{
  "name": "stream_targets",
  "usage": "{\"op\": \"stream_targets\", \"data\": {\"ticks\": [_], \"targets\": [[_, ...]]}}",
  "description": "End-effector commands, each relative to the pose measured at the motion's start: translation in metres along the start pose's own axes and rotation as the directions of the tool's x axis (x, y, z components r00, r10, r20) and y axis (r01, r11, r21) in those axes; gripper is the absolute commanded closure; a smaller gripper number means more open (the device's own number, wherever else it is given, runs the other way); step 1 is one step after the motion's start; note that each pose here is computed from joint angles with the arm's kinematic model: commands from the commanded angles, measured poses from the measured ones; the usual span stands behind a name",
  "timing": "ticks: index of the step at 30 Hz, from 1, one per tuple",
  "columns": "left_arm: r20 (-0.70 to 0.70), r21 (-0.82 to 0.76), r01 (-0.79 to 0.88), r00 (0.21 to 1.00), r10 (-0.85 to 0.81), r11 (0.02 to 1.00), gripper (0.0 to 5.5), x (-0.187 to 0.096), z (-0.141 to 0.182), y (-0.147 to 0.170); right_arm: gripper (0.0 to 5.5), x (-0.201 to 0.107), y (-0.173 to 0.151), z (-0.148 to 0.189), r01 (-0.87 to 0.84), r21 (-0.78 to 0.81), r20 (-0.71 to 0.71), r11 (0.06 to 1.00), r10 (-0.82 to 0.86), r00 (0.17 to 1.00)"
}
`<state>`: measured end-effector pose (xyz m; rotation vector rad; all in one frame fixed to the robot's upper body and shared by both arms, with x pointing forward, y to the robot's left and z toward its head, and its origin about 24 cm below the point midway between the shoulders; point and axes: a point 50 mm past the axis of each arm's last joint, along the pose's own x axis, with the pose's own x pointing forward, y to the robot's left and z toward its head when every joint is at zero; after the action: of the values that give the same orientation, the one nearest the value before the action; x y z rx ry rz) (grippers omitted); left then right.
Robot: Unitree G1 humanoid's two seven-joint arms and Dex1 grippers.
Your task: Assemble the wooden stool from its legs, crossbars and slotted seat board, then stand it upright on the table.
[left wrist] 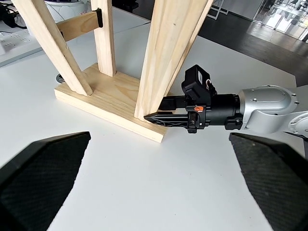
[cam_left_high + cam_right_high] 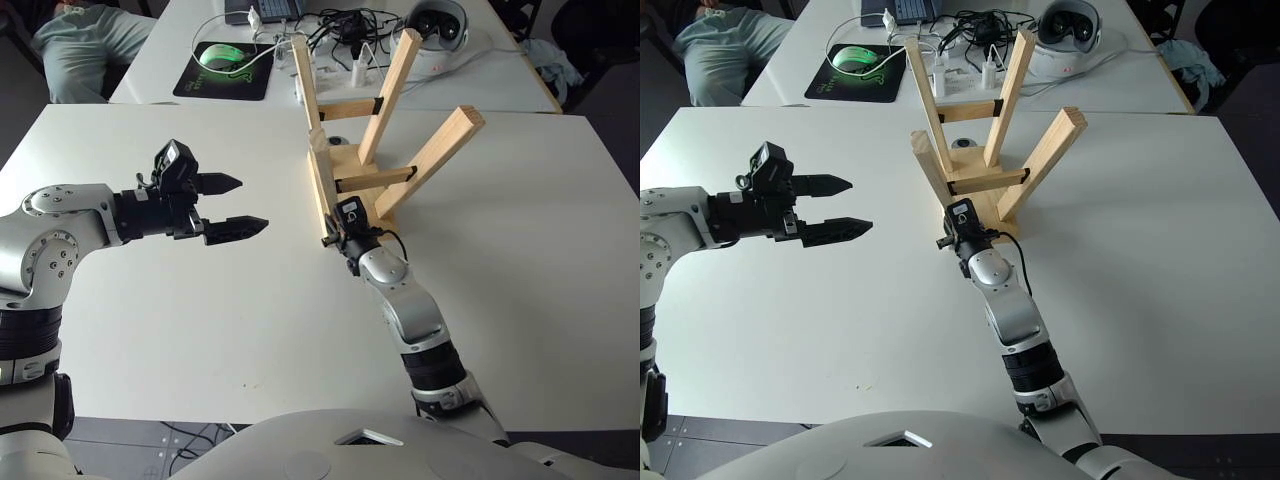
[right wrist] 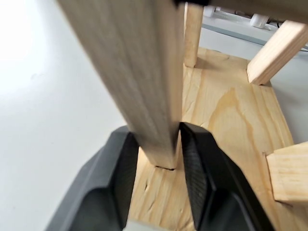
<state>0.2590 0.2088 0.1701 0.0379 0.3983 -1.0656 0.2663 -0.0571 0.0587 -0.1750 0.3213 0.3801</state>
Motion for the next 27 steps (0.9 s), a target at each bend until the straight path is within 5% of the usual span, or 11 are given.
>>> {"op": "stream_targets", "data": {"ticks": [1,13,21,27], "targets": [[0.001,0.021,-0.007,1.000,0.007,1.000,0.10,-0.002,0.004,0.001,4.21,-0.002,-0.001,-0.003,-0.043,-0.028,-0.008,0.999,0.043,0.999],[-0.081,0.058,-0.015,0.997,0.020,0.998,0.10,-0.027,0.002,0.003,4.36,-0.037,-0.053,-0.008,-0.358,-0.078,0.029,0.930,0.361,0.932],[-0.178,0.104,0.025,0.984,-0.006,0.994,0.10,-0.040,-0.009,0.010,4.41,-0.080,-0.056,-0.030,-0.691,-0.094,-0.012,0.717,0.693,0.720],[-0.203,0.086,0.049,0.979,-0.031,0.995,0.10,-0.047,-0.012,0.010,4.41,-0.099,-0.052,-0.027,-0.789,-0.091,0.010,0.608,0.793,0.610]]}}
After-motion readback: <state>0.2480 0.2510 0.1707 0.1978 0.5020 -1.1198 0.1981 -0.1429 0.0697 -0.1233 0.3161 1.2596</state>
